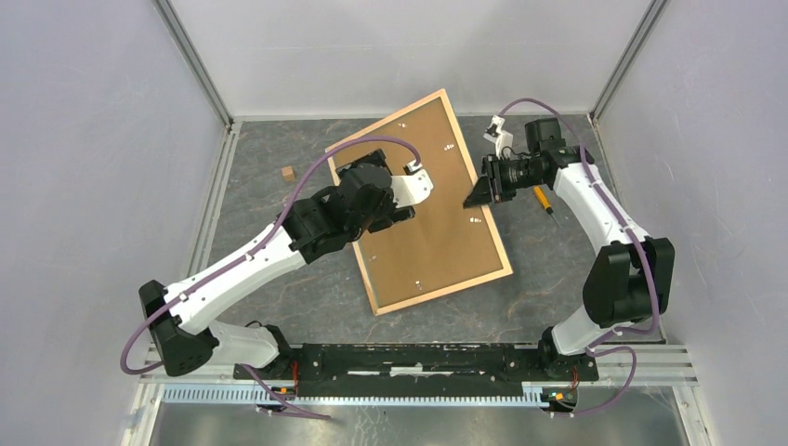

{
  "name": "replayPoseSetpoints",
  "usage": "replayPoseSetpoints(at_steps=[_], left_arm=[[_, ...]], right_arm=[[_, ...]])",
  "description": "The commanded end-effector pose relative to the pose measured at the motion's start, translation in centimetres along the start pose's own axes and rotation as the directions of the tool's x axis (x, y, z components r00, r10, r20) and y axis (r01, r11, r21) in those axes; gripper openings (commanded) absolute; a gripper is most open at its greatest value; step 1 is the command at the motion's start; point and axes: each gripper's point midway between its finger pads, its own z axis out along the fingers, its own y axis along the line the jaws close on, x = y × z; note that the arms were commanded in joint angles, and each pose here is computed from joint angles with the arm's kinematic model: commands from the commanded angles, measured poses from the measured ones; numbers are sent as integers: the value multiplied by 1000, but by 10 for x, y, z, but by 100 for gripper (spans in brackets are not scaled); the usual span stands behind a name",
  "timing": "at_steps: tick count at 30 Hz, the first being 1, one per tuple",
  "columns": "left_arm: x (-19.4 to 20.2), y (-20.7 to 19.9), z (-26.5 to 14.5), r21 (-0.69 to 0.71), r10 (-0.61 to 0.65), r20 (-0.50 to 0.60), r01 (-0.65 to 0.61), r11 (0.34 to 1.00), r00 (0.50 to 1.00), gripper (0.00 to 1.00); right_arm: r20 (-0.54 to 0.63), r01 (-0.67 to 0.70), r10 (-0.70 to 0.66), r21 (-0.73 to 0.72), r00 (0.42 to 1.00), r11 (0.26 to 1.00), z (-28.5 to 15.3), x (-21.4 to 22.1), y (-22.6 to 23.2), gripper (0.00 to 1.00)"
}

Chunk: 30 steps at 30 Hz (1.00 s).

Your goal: Take the photo out of the frame

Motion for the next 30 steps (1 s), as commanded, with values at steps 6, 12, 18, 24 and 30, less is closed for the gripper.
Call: replayPoseSetpoints(at_steps=[6,12,18,24,30], left_arm=[[28,16,-2,-13,-136,-33,135,991,990,100],[56,23,2,31,-306,-87,310,950,948,100],[72,26,2,47,-432,-114,440,897,894,100],[88,32,3,34,-533,-142,542,840,834,100],[109,47,2,11,-664,-149,673,739,732,100]], right_arm=[[76,413,-447,271,891,869,-45,-73,-9,0],[58,492,-542,348,838,798,-67,-91,0,0],[73,539,-610,394,789,745,-86,-111,16,0],[72,599,-691,437,720,670,-105,-132,37,0],[20,667,-772,489,636,562,-113,-140,57,0]])
